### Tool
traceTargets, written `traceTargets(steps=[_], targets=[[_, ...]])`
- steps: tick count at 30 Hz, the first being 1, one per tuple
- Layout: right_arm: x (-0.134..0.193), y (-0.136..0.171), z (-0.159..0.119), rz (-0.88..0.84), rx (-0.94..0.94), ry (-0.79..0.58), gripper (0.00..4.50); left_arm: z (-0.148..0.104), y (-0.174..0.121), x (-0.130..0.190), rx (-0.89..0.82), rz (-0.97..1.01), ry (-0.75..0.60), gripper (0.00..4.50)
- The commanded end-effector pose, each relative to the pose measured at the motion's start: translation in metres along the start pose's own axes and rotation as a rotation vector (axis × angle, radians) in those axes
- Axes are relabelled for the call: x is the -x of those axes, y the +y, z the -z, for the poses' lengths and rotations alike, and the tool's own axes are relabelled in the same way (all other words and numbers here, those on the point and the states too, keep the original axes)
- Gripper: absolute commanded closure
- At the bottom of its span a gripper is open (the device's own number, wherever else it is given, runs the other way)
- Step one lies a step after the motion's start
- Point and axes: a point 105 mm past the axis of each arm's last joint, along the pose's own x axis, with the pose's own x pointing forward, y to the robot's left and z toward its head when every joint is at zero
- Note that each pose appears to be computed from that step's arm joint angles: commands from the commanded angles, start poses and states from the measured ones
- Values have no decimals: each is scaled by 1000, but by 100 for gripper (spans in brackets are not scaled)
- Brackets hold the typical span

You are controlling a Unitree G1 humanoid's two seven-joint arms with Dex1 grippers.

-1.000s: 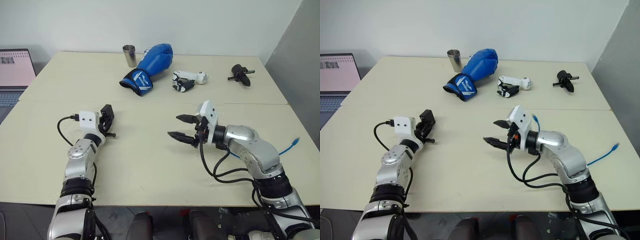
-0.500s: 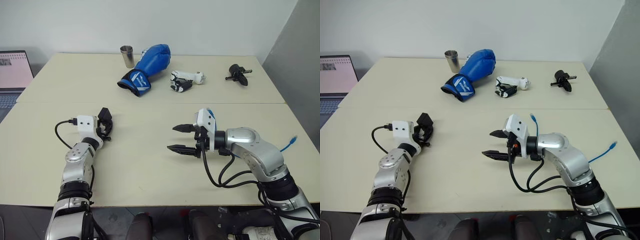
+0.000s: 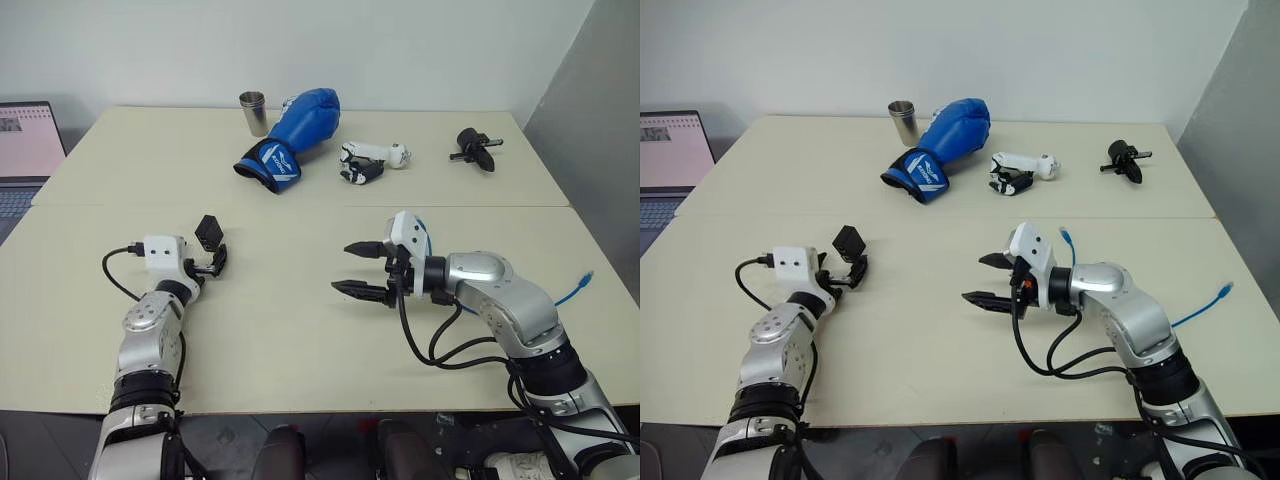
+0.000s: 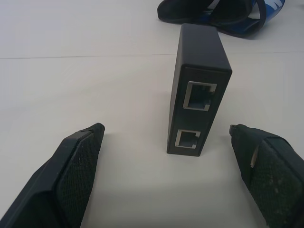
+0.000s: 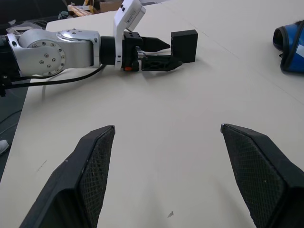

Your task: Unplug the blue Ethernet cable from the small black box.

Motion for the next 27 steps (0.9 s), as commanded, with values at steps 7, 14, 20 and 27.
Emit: traceTargets(steps=[7, 14, 20, 27], targets=[[12, -5, -15, 30, 55, -40, 73, -28, 1, 37, -114, 100, -27, 1], [35, -11, -10, 108, 19, -52, 73, -41, -7, 66, -164, 208, 58, 1], [72, -13, -9, 183, 3, -69, 73, -69, -19, 74, -289, 372, 54, 1], [85, -14, -15, 197, 2, -83, 73, -95, -22, 66, -277, 446, 18, 1]])
